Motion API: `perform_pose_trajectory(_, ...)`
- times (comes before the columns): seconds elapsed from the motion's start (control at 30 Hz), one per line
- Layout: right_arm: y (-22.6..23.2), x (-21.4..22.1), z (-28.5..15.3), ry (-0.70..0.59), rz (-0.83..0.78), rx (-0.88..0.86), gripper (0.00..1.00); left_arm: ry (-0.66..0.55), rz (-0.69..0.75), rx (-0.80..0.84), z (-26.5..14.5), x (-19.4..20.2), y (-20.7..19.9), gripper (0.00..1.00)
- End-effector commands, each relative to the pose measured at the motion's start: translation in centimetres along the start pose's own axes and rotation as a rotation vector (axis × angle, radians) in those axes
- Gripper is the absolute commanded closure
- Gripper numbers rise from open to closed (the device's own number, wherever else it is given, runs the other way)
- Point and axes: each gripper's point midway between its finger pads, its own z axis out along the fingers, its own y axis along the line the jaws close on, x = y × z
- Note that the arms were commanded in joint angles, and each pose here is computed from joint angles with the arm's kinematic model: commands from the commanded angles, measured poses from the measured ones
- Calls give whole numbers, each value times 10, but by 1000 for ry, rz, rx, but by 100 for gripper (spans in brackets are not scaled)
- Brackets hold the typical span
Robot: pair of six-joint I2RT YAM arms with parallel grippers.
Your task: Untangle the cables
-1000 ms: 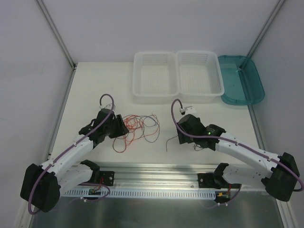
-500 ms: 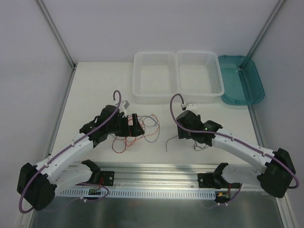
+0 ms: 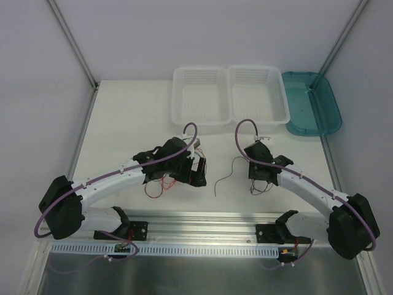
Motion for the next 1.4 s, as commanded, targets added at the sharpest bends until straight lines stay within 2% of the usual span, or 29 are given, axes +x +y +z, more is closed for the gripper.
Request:
perform_pose_trajectory(0.0,15,-3,15,-2,25,-55,62,-20,34,-2,-2,-8,-7,1)
perform_pose_trajectory(0.03,17,-2,18,2,17,-60,67,-14,30,-10,-1,-5,-5,1)
perform_pose_trajectory(0.1,24,0,22,14,-2,-86,86,-14,28,-19,0,-4,-3,1)
perform_pose_trajectory(0.13,29,0,20,13,-33,-108,99,-16,29,-23,-1,-4,-2,1)
perform_pose_trajectory(0.23,47,-5,4,-41,-148,-178,99,-27,62,-28,-3,-5,0,1)
perform_pose_trajectory(0.37,81,-14,-37,-129,-246,-379,99,-66,118,-50,-8,-13,4,1)
perform_pose_trajectory(0.53,106,-21,-84,-207,-291,-618,99,-147,128,-95,-21,-26,10,2)
perform_pose_trajectory(0.9,124,-27,-151,-291,-390,-874,99,-266,308,-22,-41,-49,-7,3)
perform_pose_trajectory(1.07,128,-22,-163,-294,-457,-930,99,-317,421,99,-49,-60,-32,17)
perform_pose_trajectory(1.13,130,-18,-167,-289,-480,-954,99,-317,484,125,-48,-60,-37,23)
perform_pose_trajectory(1.23,132,-16,-173,-298,-512,-986,99,-318,555,116,-46,-65,-36,27)
perform_pose_trajectory(1.33,133,-13,-177,-302,-540,-1005,99,-316,604,148,-48,-65,-42,37)
perform_pose_trajectory(1.37,132,-12,-176,-300,-550,-1007,99,-307,618,177,-48,-62,-47,43)
